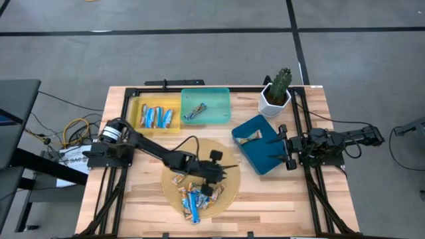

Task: Pick and place Granola Bars by type
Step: Put the yellow granola bar into the blue bin

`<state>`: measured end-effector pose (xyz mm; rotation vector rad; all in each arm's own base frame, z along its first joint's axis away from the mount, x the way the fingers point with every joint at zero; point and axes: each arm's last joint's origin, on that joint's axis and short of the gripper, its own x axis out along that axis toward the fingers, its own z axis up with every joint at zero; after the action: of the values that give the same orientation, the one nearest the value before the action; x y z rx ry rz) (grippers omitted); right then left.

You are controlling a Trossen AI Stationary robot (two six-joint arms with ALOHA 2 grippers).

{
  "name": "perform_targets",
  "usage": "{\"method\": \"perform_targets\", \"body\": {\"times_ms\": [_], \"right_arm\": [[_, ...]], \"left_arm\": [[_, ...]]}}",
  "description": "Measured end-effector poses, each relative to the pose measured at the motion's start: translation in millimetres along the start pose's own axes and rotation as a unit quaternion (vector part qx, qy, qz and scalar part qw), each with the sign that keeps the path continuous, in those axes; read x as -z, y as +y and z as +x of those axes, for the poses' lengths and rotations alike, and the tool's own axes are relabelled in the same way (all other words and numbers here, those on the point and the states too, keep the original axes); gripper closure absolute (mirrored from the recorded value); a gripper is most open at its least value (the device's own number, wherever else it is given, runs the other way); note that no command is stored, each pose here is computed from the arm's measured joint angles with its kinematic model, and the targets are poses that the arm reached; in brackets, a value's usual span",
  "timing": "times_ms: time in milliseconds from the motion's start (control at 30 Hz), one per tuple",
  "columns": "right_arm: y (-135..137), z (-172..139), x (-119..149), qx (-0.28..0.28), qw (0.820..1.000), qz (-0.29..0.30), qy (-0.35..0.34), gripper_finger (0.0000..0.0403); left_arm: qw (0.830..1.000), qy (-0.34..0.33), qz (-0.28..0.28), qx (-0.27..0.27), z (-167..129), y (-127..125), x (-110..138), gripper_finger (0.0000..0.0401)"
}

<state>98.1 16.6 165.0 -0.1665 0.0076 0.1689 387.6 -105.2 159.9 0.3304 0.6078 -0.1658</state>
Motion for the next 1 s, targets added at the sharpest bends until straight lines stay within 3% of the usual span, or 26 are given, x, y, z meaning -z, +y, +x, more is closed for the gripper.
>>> {"method": "perform_targets", "body": {"times_ms": [200,500,733,1000], "right_arm": [[0.0,0.0,0.0,0.000,1.000,0.000,0.000,0.0159],[0.0,0.0,0.0,0.000,1.000,0.000,0.000,0.0159],[0.0,0.0,0.0,0.000,1.000,0.000,0.000,0.0159],[0.0,0.0,0.0,0.000,1.000,0.000,0.000,0.0159]], "left_arm": [[0.999,0.028,-0.025,0.028,-16.4,-24.3,7.1,0.0340],[0.995,0.090,-0.002,0.036,-36.6,-43.5,9.5,0.0340],[0.988,0.125,0.002,0.095,-45.6,-61.0,14.3,0.0338],[0.986,0.129,0.009,0.102,-47.5,-66.3,14.8,0.0280]]}}
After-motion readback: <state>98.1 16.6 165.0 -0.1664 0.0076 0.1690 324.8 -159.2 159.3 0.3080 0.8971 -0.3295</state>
